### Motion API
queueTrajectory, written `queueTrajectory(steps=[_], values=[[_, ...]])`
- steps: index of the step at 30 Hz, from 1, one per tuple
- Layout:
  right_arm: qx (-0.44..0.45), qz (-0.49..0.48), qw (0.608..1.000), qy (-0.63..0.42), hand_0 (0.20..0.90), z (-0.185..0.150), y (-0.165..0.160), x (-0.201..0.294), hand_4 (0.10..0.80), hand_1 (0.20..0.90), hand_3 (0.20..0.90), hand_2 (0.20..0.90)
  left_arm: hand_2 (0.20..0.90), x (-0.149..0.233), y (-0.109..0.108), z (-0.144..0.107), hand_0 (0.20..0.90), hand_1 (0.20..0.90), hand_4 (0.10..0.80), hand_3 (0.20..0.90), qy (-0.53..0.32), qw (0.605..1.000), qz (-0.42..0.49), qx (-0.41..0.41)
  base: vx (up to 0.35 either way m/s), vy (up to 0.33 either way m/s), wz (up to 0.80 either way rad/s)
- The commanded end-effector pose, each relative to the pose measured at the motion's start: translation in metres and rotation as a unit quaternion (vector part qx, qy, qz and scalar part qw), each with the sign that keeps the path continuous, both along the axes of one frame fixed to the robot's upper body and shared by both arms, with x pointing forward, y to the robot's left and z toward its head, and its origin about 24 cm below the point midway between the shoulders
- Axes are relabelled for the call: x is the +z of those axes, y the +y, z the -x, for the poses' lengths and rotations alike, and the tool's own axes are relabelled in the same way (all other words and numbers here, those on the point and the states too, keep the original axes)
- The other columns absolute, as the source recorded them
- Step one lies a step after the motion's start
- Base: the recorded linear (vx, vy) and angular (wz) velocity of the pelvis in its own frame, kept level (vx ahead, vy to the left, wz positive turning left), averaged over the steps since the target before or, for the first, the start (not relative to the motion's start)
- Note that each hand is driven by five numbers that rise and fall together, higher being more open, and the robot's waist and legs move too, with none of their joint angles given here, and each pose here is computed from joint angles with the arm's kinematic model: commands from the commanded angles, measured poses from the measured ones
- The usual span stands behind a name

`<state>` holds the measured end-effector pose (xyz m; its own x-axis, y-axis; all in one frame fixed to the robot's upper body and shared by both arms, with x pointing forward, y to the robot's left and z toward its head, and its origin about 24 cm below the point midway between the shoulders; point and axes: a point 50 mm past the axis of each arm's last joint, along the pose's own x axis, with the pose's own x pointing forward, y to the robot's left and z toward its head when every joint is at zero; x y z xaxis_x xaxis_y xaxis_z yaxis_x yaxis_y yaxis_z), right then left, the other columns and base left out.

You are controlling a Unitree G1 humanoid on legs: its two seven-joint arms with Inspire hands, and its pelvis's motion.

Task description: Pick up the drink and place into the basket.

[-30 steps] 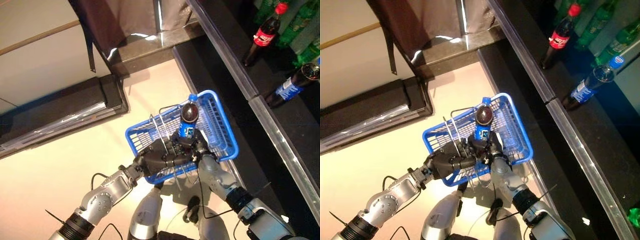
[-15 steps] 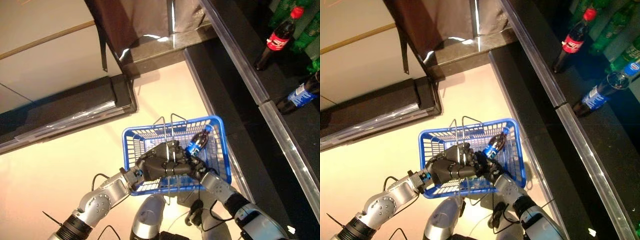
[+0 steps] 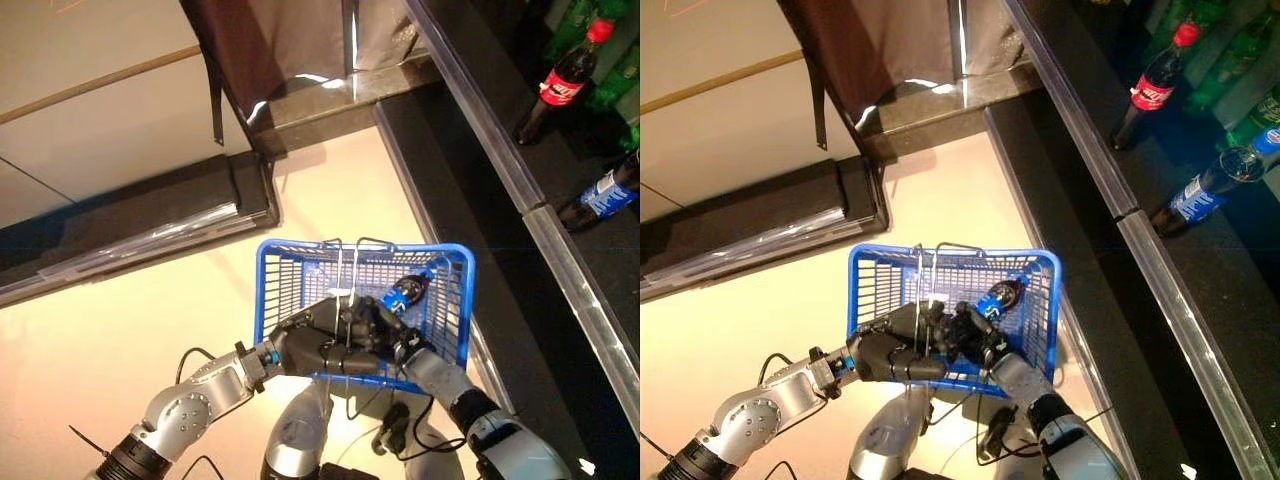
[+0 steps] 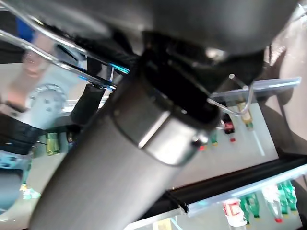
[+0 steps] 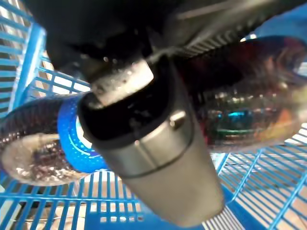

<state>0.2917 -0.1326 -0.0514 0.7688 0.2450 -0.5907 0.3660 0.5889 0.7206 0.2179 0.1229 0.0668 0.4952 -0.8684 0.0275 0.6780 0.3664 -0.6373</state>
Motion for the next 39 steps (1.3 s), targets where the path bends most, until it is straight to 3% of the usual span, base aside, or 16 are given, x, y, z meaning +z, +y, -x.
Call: queueTrajectory(steps=[1, 7, 13, 16, 21, 25, 34, 39], values=[[0.002, -0.040, 0.999, 0.003, 0.900, 0.001, 0.018, -0.003, 0.800, 0.900, 0.900, 0.900, 0.300, 0.087, -0.034, 0.028, 0.300, 0.300, 0.100, 0.200, -0.152, 0.941, 0.280, -0.113, 0.045, 0.007, 0.00], [-0.015, -0.029, 0.999, -0.003, 0.900, 0.005, 0.011, -0.008, 0.800, 0.900, 0.900, 0.900, 0.300, 0.077, -0.036, 0.028, 0.300, 0.300, 0.100, 0.200, -0.136, 0.951, 0.262, -0.094, 0.028, 0.004, 0.00], [0.009, -0.045, 0.993, -0.107, 0.900, 0.014, 0.016, 0.005, 0.800, 0.900, 0.900, 0.900, 0.300, 0.064, -0.034, 0.024, 0.300, 0.300, 0.100, 0.200, -0.114, 0.963, 0.239, -0.045, 0.000, 0.000, 0.00], [0.056, -0.044, 0.985, -0.160, 0.900, 0.034, 0.024, 0.012, 0.800, 0.900, 0.900, 0.900, 0.300, 0.053, -0.027, 0.024, 0.300, 0.300, 0.100, 0.200, -0.112, 0.968, 0.225, -0.009, -0.001, 0.005, -0.01], [0.133, -0.060, 0.959, -0.244, 0.900, 0.077, 0.024, 0.028, 0.800, 0.900, 0.900, 0.900, 0.300, 0.031, -0.006, 0.019, 0.300, 0.300, 0.100, 0.200, -0.112, 0.972, 0.173, 0.109, 0.014, 0.003, -0.14], [0.156, -0.083, 0.942, -0.286, 0.900, 0.095, 0.017, 0.040, 0.800, 0.900, 0.900, 0.900, 0.300, 0.008, 0.010, 0.012, 0.300, 0.300, 0.100, 0.200, -0.057, 0.965, 0.138, 0.215, 0.034, -0.019, -0.37], [0.161, -0.072, 0.918, -0.354, 0.900, 0.105, -0.006, 0.062, 0.800, 0.900, 0.900, 0.900, 0.300, -0.024, 0.030, 0.016, 0.300, 0.300, 0.100, 0.200, 0.004, 0.943, 0.109, 0.315, 0.002, -0.025, -0.28], [0.167, -0.080, 0.888, -0.421, 0.900, 0.101, -0.009, 0.077, 0.800, 0.900, 0.900, 0.900, 0.300, -0.050, 0.047, 0.010, 0.300, 0.300, 0.100, 0.200, 0.010, 0.915, -0.012, 0.404, -0.029, -0.048, -0.27]])
